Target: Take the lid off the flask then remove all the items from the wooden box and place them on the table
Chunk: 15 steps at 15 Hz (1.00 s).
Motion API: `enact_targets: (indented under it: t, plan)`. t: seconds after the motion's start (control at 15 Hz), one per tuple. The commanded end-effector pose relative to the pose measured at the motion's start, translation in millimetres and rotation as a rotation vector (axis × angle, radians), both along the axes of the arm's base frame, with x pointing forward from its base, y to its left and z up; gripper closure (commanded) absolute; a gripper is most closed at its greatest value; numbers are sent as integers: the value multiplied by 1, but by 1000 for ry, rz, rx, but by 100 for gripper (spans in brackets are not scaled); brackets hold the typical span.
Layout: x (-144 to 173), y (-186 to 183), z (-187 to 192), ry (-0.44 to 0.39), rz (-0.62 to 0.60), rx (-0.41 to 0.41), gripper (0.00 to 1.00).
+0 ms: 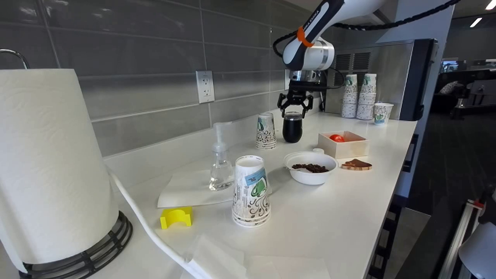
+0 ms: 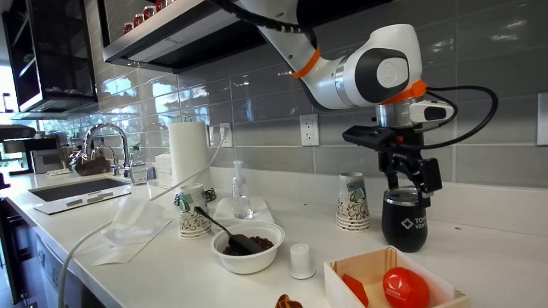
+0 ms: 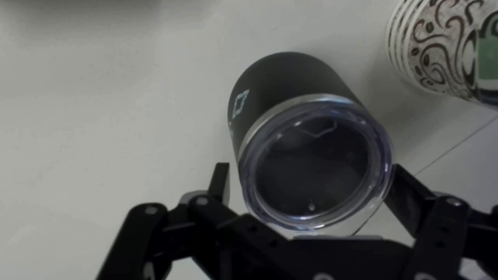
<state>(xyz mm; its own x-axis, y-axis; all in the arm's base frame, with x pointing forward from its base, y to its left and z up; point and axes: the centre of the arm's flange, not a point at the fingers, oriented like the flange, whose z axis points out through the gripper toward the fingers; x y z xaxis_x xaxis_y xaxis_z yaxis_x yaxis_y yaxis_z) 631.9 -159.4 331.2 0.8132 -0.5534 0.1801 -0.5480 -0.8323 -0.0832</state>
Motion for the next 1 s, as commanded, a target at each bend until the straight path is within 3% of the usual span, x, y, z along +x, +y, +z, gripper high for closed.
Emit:
enact_targets:
  t: [0.0, 0.2, 0.27, 0.33, 0.47, 0.93]
  plan:
    - [13, -6, 0, -22, 0, -2, 0]
    - [13, -8, 0, -25, -3, -1, 0]
    - [13, -8, 1, -26, -4, -2, 17]
    - [13, -8, 1, -26, -3, -2, 26]
    - [12, -8, 4, -32, -1, -1, 37]
    - [7, -6, 16, -27, -6, 3, 37]
